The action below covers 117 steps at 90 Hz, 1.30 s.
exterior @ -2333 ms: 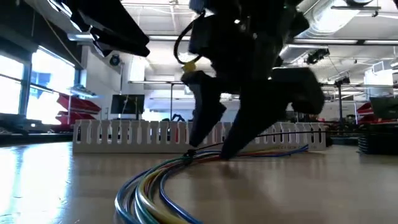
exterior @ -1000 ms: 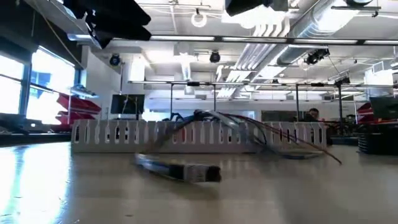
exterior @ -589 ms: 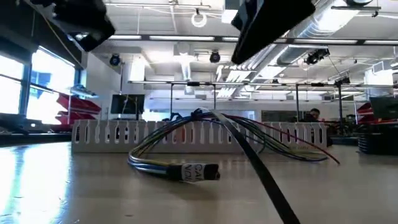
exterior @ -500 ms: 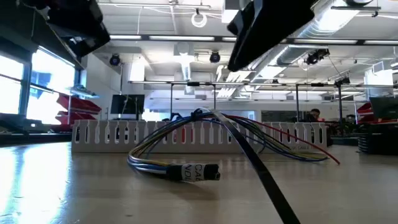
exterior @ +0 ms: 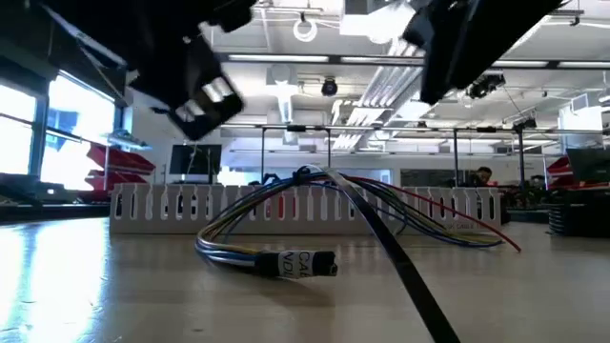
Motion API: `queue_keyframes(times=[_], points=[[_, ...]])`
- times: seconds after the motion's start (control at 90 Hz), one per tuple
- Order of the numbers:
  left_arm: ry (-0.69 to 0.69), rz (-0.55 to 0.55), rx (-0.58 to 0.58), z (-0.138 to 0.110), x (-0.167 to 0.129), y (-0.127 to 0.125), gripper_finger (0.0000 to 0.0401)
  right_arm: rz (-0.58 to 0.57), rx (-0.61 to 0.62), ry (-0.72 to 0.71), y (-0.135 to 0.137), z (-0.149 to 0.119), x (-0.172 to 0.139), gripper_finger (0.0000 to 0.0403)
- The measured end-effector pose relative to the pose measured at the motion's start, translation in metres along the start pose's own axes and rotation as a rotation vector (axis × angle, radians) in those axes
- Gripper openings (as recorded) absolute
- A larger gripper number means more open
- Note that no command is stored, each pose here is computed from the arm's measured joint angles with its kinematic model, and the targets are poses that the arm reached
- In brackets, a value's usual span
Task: Ziptie cables
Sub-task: Put the black cables zip-tied cables into the white cable duct
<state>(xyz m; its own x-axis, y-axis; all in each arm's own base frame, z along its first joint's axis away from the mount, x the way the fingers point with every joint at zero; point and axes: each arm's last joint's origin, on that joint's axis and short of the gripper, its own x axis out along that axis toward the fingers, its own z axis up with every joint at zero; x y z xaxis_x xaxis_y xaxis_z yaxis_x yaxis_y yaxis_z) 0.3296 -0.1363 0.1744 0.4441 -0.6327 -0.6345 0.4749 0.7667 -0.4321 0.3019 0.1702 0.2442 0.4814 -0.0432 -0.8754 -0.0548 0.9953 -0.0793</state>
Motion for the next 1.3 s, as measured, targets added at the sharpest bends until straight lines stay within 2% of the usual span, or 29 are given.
queue_keyframes(times=[0.122, 0.233, 0.356, 0.511, 0.711, 0.833, 1.044, 1.133, 1.244, 1.3], points=[[0.072, -0.024, 0.187, 0.020, 0.018, 0.009, 0.0104, -0.127, 0.053, -0.107, 0.004, -0.007, -0.030, 0.0161], [0.185, -0.034, 0.347, 0.028, 0.033, 0.012, 0.0110, -0.188, 0.072, -0.189, 0.010, -0.013, -0.049, 0.0161], [0.288, -0.004, 0.429, 0.033, 0.044, 0.018, 0.0119, -0.231, 0.059, -0.260, 0.015, -0.017, -0.062, 0.0161], [0.269, 0.031, 0.509, 0.046, 0.047, 0.018, 0.0131, -0.256, 0.042, -0.271, 0.018, -0.020, -0.064, 0.0161], [0.246, 0.126, 0.611, 0.050, 0.058, 0.018, 0.0133, -0.248, 0.100, -0.280, 0.019, -0.021, -0.065, 0.0161], [0.281, 0.170, 0.601, 0.039, 0.077, 0.025, 0.0133, -0.237, 0.120, -0.286, 0.021, -0.022, -0.066, 0.0161], [0.291, 0.245, 0.504, 0.027, 0.099, 0.026, 0.0121, -0.226, 0.132, -0.317, 0.028, -0.024, -0.067, 0.0161], [0.294, 0.246, 0.468, 0.024, 0.105, 0.026, 0.0086, -0.213, 0.144, -0.334, 0.030, -0.022, -0.068, 0.0161], [0.288, 0.258, 0.419, 0.024, 0.104, 0.023, 0.0021, -0.199, 0.157, -0.361, 0.032, -0.019, -0.069, 0.0161], [0.264, 0.271, 0.394, 0.027, 0.101, 0.019, 0.0010, -0.203, 0.164, -0.377, 0.033, -0.019, -0.069, 0.0161]])
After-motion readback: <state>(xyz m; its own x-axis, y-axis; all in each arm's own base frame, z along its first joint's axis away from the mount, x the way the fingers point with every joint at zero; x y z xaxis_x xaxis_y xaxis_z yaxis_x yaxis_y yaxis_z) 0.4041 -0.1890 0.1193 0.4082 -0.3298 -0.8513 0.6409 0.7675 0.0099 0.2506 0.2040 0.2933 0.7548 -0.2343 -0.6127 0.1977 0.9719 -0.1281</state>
